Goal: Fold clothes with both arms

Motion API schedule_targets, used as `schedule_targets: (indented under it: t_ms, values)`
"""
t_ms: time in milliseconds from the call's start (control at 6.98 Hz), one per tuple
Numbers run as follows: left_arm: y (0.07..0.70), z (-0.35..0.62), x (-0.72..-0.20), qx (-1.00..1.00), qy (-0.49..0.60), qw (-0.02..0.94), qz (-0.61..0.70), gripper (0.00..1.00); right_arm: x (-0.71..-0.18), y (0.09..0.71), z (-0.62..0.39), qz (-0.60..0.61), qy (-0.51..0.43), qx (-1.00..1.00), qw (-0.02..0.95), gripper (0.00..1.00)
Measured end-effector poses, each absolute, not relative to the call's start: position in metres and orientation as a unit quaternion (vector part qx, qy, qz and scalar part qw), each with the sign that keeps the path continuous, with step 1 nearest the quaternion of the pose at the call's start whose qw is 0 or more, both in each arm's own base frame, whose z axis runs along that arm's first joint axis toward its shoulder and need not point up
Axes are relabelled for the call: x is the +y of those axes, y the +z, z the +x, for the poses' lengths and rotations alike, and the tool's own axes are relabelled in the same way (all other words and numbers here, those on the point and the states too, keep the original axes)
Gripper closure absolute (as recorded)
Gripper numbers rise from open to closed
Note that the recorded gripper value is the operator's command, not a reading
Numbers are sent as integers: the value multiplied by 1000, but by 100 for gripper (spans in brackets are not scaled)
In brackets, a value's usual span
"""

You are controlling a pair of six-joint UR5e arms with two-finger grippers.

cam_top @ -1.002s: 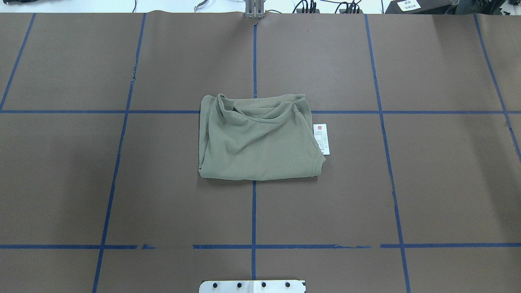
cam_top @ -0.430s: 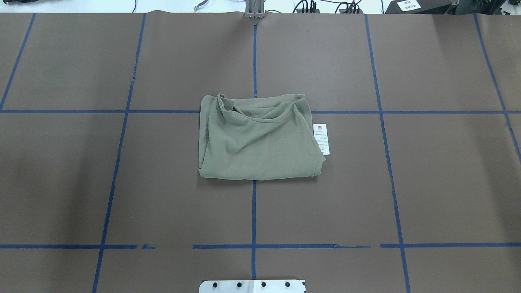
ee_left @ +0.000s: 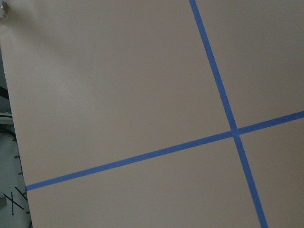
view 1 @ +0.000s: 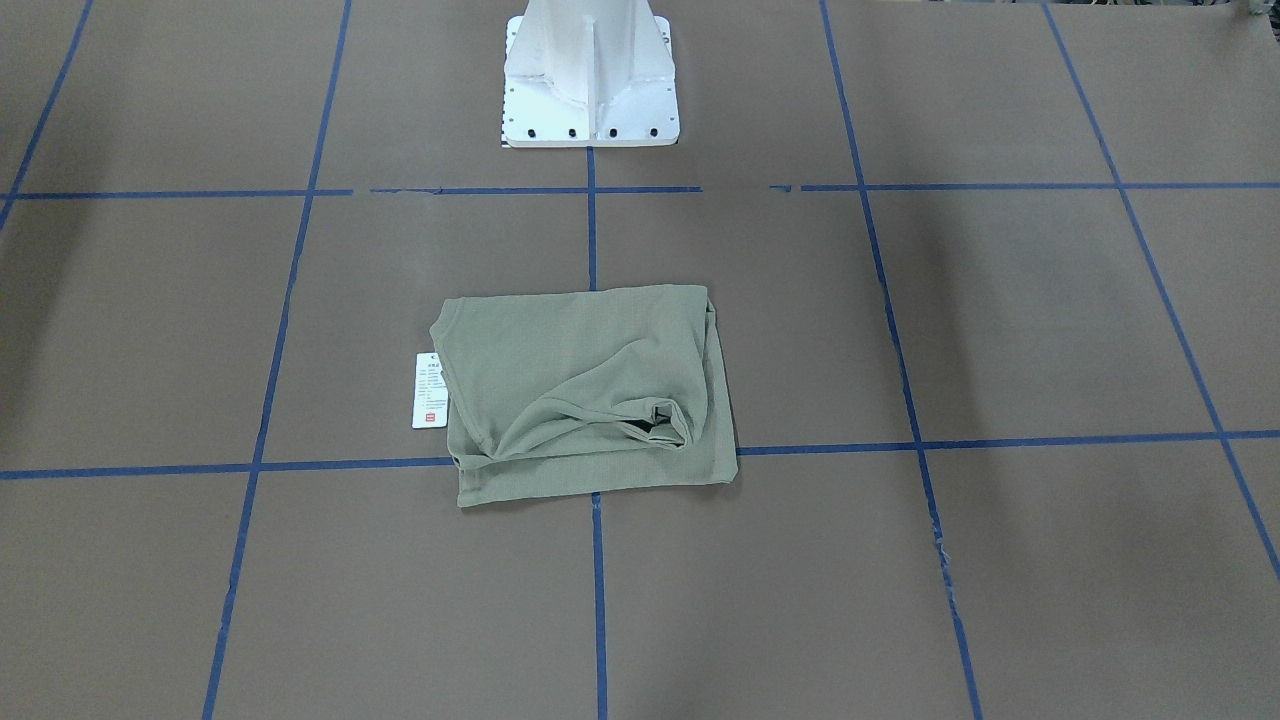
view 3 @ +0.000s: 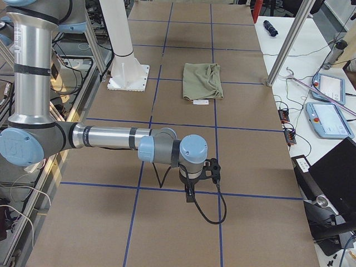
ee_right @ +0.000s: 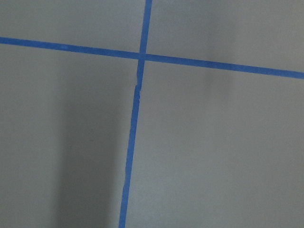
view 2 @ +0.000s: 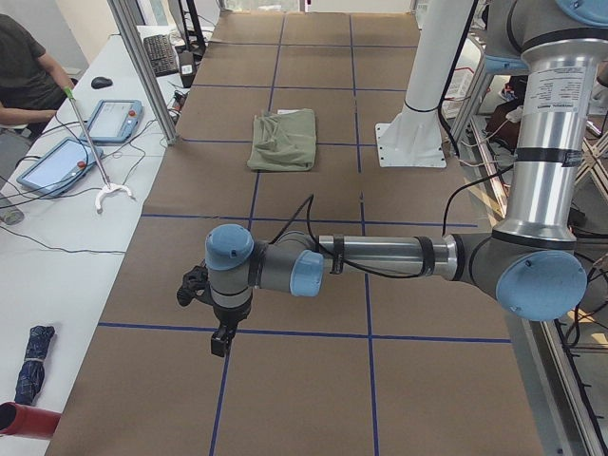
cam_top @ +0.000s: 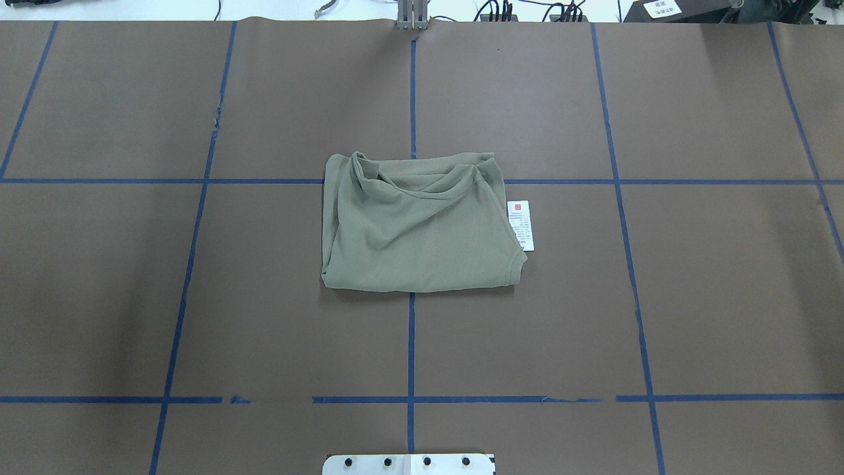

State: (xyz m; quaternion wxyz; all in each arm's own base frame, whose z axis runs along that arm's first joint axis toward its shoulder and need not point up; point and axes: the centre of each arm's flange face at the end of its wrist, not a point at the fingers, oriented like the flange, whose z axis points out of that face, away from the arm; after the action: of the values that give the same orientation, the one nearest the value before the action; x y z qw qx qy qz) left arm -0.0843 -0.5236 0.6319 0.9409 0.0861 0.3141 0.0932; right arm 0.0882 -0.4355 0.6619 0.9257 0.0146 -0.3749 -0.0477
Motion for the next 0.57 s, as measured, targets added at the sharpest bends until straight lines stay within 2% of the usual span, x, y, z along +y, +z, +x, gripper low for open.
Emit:
schedule_targets:
  t_ms: [573]
  values:
    - [636,-80,-492,330,88,938,65,0,-427,669,87,6,-34,-380,924,0]
